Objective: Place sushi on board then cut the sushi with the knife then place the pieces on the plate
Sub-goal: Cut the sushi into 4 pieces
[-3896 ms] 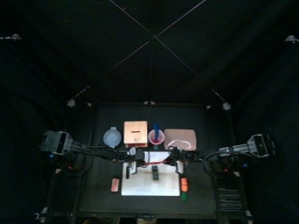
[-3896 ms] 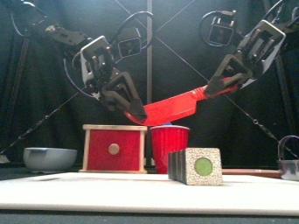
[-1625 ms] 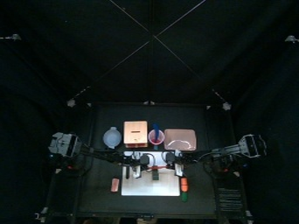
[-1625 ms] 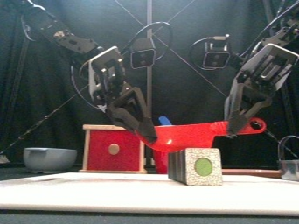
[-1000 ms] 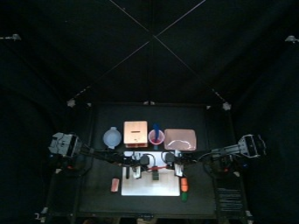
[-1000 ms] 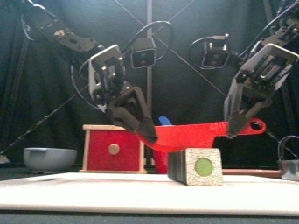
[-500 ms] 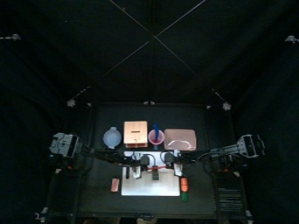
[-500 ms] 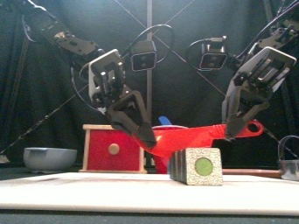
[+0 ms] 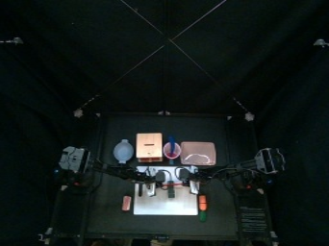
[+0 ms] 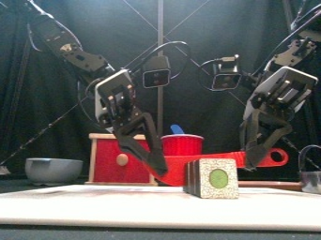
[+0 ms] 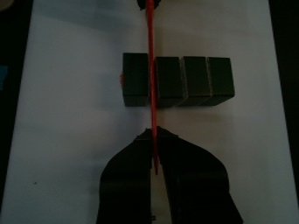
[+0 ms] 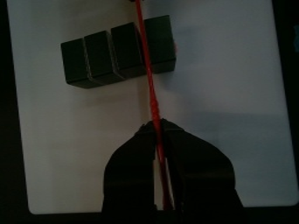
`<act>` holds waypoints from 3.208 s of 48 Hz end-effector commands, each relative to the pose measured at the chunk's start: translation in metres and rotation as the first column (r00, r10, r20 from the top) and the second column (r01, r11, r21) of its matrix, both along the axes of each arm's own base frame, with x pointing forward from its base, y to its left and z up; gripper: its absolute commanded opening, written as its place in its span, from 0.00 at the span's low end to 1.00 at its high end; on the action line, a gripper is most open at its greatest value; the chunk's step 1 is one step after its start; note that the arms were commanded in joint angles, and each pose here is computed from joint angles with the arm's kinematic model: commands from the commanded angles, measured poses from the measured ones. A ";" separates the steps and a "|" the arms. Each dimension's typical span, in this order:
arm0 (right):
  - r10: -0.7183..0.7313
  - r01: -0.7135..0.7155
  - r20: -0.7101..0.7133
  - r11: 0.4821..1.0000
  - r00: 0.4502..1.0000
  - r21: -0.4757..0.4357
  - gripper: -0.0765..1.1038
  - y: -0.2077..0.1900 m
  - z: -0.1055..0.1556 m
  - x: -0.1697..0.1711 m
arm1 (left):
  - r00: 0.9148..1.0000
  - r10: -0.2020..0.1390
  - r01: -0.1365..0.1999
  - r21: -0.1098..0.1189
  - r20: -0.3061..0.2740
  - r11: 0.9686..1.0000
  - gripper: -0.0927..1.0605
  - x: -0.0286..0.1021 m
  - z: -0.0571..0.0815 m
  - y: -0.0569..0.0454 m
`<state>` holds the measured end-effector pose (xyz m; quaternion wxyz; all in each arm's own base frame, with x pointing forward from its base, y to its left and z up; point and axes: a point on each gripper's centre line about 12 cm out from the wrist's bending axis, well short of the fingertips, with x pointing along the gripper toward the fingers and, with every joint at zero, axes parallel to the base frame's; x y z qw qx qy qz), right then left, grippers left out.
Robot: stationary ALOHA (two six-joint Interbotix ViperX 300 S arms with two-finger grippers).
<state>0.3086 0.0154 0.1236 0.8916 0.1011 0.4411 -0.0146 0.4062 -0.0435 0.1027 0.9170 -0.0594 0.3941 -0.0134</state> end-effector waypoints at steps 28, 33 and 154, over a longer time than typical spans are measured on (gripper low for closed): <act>-0.044 0.045 0.034 0.999 0.998 -0.010 0.26 -0.023 0.022 -0.002 | 0.997 -0.001 -0.003 0.059 0.078 0.998 0.46 0.010 0.027 0.026; -0.039 0.039 0.048 0.999 0.998 0.000 0.26 -0.021 0.033 -0.001 | 0.994 -0.004 -0.002 0.058 0.107 0.998 0.46 0.010 0.040 0.025; 0.033 -0.031 -0.046 0.998 0.998 0.048 0.26 0.015 0.006 0.005 | 0.999 -0.039 0.039 -0.020 0.010 0.999 0.46 0.003 0.004 -0.024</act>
